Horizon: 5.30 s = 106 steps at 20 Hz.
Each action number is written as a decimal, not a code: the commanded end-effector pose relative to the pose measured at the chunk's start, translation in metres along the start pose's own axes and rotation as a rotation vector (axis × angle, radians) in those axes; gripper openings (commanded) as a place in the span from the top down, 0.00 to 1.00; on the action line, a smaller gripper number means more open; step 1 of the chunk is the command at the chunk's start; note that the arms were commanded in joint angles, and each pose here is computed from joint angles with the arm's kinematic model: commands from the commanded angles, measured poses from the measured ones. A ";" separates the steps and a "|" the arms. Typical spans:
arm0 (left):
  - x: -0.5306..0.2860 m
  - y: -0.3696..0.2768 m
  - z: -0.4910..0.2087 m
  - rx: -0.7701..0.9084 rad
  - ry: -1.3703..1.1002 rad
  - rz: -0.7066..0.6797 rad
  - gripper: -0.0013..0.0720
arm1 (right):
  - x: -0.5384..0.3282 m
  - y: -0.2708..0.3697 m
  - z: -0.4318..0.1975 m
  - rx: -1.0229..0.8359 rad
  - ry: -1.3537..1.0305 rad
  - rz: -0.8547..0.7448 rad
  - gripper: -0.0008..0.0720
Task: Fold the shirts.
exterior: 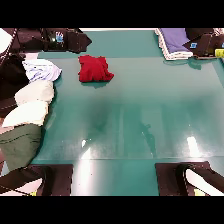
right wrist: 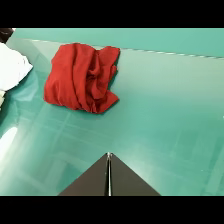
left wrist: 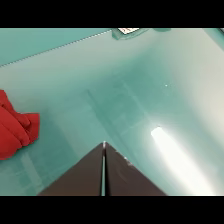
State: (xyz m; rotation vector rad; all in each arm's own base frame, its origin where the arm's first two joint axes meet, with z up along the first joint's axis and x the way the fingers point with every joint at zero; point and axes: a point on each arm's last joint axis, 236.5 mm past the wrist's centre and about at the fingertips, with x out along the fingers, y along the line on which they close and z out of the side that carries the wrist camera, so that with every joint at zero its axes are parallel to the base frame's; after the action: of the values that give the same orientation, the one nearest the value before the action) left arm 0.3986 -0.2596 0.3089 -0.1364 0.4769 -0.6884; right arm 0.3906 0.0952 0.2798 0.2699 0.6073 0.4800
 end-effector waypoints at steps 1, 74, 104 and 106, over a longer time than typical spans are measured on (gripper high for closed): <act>0.000 0.000 0.000 0.001 0.000 0.000 0.94 | 0.000 0.000 0.000 -0.001 -0.001 0.000 0.97; 0.144 0.050 -0.210 -0.323 0.567 0.006 0.10 | -0.083 0.062 0.035 -0.109 -0.252 0.025 0.97; 0.133 0.138 -0.194 -0.304 0.588 0.115 0.94 | 0.103 -0.012 -0.379 0.536 0.829 0.081 0.34; 0.134 0.138 -0.194 -0.304 0.586 0.116 0.94 | 0.120 0.001 -0.387 0.492 0.861 0.095 0.34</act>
State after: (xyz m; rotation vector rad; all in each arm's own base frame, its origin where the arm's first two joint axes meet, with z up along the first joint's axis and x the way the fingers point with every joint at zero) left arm 0.4779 -0.2365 0.0500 -0.2025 1.1381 -0.5397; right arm 0.2445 0.1653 -0.0581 0.5500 1.5413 0.5041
